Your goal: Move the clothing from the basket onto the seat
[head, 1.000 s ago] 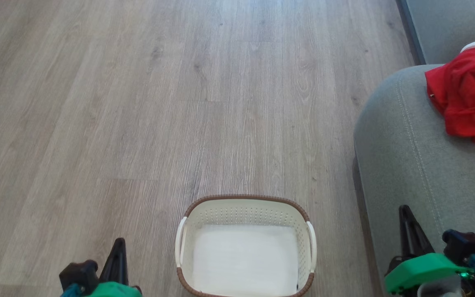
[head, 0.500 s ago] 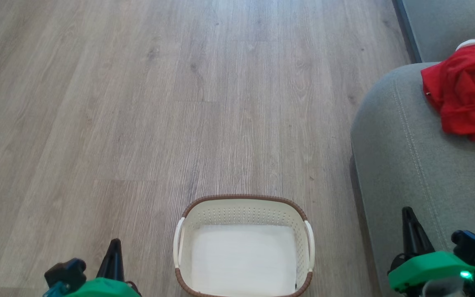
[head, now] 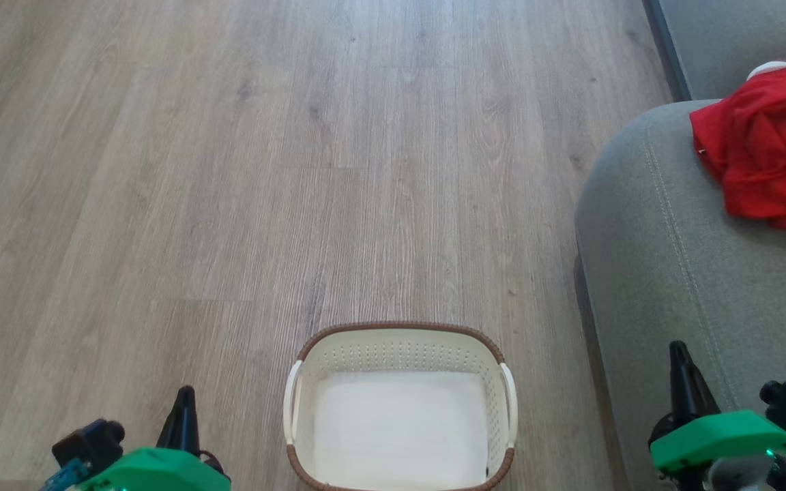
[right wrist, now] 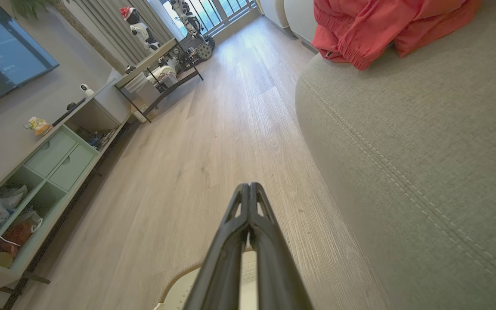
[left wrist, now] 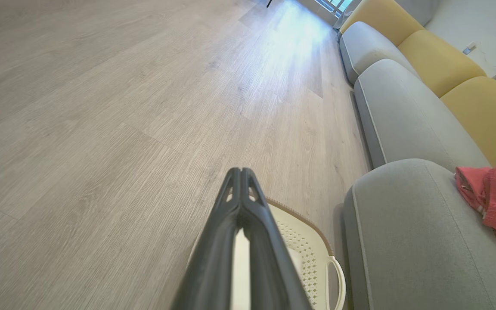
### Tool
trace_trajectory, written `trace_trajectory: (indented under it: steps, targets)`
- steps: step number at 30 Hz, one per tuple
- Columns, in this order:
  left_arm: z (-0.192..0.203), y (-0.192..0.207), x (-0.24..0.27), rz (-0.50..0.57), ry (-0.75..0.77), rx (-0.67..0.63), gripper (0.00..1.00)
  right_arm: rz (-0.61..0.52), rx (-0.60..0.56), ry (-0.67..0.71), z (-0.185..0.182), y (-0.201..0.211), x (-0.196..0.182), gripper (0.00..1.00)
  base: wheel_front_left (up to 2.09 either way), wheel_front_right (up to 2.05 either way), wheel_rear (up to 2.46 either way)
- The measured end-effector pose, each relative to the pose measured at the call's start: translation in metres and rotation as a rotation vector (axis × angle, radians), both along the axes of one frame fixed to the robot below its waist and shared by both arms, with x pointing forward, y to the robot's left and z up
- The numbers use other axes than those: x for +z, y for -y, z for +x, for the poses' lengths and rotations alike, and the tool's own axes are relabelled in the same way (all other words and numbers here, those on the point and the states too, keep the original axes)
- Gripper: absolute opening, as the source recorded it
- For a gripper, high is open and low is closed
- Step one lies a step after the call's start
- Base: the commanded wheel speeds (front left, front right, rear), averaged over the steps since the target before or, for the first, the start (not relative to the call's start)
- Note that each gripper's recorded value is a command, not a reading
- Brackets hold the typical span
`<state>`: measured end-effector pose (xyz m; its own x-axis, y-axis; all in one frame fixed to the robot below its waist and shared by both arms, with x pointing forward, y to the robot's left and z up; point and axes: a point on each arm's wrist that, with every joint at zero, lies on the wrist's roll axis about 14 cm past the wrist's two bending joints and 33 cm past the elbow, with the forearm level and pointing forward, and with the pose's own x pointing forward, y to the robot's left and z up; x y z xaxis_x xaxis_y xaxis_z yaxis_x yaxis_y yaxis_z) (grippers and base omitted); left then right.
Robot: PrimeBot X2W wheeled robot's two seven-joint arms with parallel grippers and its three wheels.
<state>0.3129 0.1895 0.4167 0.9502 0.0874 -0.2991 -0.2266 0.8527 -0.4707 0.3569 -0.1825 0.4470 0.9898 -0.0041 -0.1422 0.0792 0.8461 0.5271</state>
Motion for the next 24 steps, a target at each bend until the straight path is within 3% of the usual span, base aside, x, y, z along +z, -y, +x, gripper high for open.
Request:
trace_trajectory:
  steps: [24]
  targets:
    - [0.014,0.001,0.005,-0.272,0.01,0.052,0.0,0.259,-0.069,-0.015,0.002,0.009,0.002,0.0,0.0,0.0,0.0]
